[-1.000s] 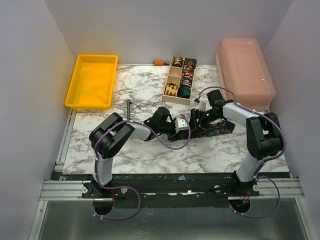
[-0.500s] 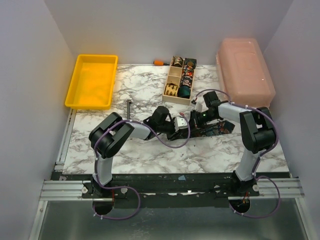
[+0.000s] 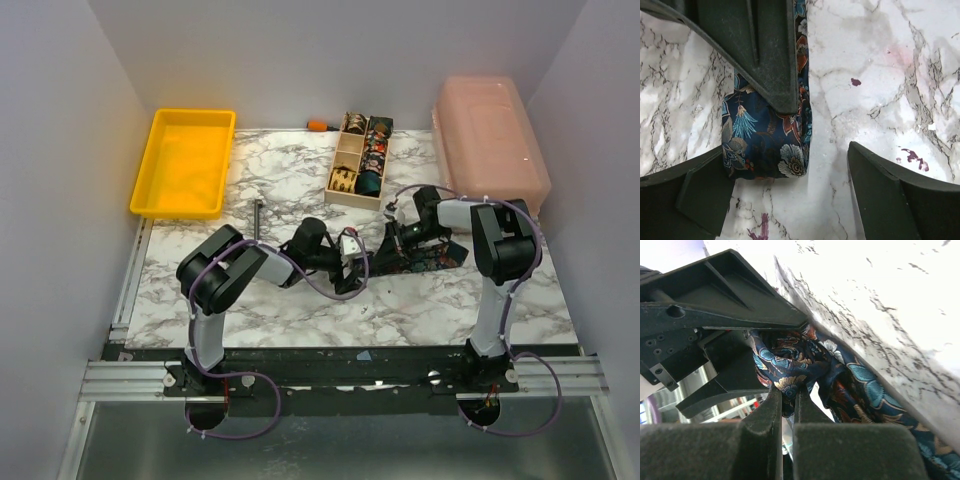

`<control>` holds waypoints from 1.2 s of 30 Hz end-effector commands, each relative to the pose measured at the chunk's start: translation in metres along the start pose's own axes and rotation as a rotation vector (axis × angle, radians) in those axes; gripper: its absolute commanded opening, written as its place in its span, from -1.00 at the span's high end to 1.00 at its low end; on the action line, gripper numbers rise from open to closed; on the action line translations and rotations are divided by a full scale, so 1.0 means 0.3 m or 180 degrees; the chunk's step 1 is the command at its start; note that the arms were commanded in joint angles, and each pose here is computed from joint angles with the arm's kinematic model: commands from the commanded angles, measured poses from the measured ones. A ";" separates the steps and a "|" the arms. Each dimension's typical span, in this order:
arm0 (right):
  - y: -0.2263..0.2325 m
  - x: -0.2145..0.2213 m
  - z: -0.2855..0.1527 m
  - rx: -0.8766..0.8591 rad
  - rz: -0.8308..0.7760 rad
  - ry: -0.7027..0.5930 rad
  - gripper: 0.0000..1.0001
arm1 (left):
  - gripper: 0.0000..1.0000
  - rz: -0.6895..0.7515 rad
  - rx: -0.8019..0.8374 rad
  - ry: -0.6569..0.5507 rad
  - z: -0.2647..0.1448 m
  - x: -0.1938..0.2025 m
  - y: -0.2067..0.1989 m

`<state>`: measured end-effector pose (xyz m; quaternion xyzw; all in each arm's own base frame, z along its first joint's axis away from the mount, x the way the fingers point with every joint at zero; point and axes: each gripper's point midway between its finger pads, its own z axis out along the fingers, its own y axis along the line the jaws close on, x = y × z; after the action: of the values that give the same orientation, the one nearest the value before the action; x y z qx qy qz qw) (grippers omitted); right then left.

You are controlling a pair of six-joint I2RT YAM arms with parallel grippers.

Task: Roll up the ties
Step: Roll the tie at the center of the board.

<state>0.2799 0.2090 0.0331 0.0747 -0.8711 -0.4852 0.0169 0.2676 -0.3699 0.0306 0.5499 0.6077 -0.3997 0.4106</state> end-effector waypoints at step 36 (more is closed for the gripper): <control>0.013 -0.057 -0.109 0.0564 -0.0359 -0.0034 -0.42 | 0.83 -0.0205 -0.0173 0.1129 -0.024 0.161 0.027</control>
<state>0.2982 0.1789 0.0561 0.1137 -0.8940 -0.4330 -0.0179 0.2888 -0.3784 0.0283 0.5767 0.6405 -0.3335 0.3820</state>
